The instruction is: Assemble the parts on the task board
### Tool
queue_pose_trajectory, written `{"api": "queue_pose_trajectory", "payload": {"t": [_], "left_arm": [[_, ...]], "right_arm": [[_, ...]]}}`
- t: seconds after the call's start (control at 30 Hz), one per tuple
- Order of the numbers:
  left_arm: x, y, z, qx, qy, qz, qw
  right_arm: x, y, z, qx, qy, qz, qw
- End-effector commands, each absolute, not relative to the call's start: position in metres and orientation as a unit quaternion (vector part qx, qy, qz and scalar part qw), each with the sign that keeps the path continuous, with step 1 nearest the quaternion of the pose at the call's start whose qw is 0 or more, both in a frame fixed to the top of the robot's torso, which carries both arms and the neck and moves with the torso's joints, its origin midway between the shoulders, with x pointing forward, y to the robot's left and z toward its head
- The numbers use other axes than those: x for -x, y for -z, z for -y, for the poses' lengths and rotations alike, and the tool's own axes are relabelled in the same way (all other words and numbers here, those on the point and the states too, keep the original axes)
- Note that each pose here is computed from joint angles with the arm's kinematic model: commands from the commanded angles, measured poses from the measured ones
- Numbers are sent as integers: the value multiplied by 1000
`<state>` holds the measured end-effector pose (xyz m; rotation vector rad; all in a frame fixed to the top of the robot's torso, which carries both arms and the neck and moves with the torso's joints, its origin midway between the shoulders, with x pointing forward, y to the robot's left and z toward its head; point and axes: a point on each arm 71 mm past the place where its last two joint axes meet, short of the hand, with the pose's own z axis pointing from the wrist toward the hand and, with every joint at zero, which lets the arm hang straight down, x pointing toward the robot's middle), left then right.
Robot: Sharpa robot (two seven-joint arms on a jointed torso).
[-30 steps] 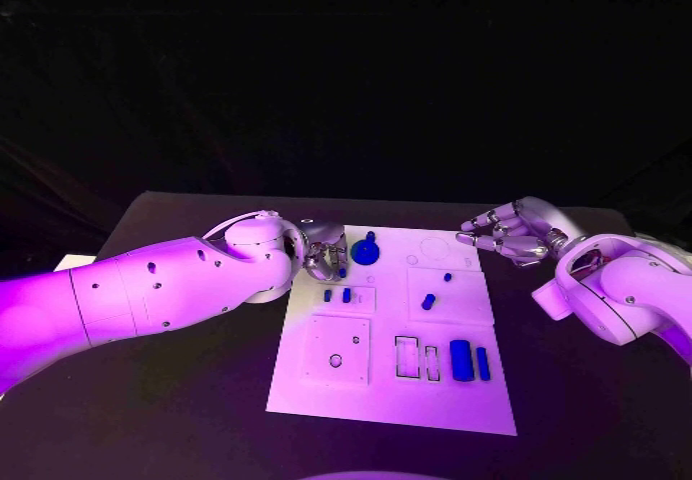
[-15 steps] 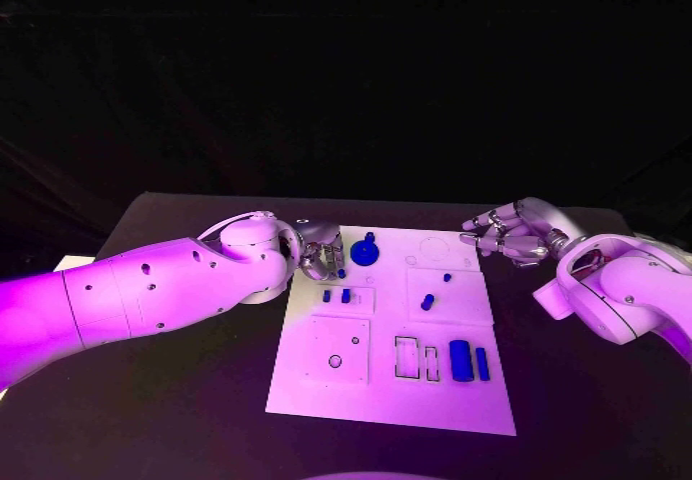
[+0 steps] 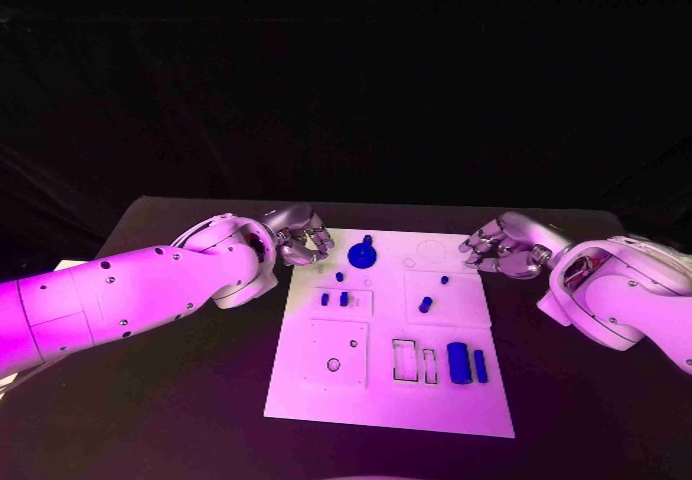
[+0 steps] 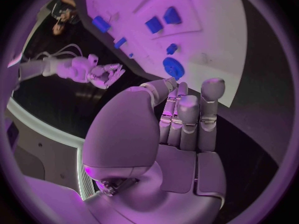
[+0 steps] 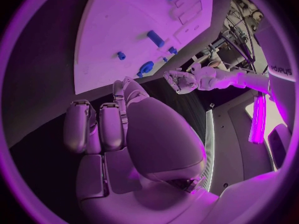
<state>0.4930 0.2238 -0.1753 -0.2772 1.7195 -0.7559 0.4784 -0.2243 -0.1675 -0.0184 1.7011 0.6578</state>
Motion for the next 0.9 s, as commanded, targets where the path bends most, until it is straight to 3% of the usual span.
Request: {"api": "queue_pose_trajectory", "payload": {"t": [0.03,0.2,0.37,0.9], "left_arm": [[-491,175,-233,403,493,-617,462],[-485,175,-233,468,554,-565,394],[-479,174,-231,483,580,-546,364],[-473,172,-233,489,590,-537,353]], "right_arm": [[-475,174,215,127,-215,-734,632],[-473,181,202,162,-203,-725,637],[-473,185,191,177,-202,-722,638],[-479,200,177,192,-181,-738,621]]}}
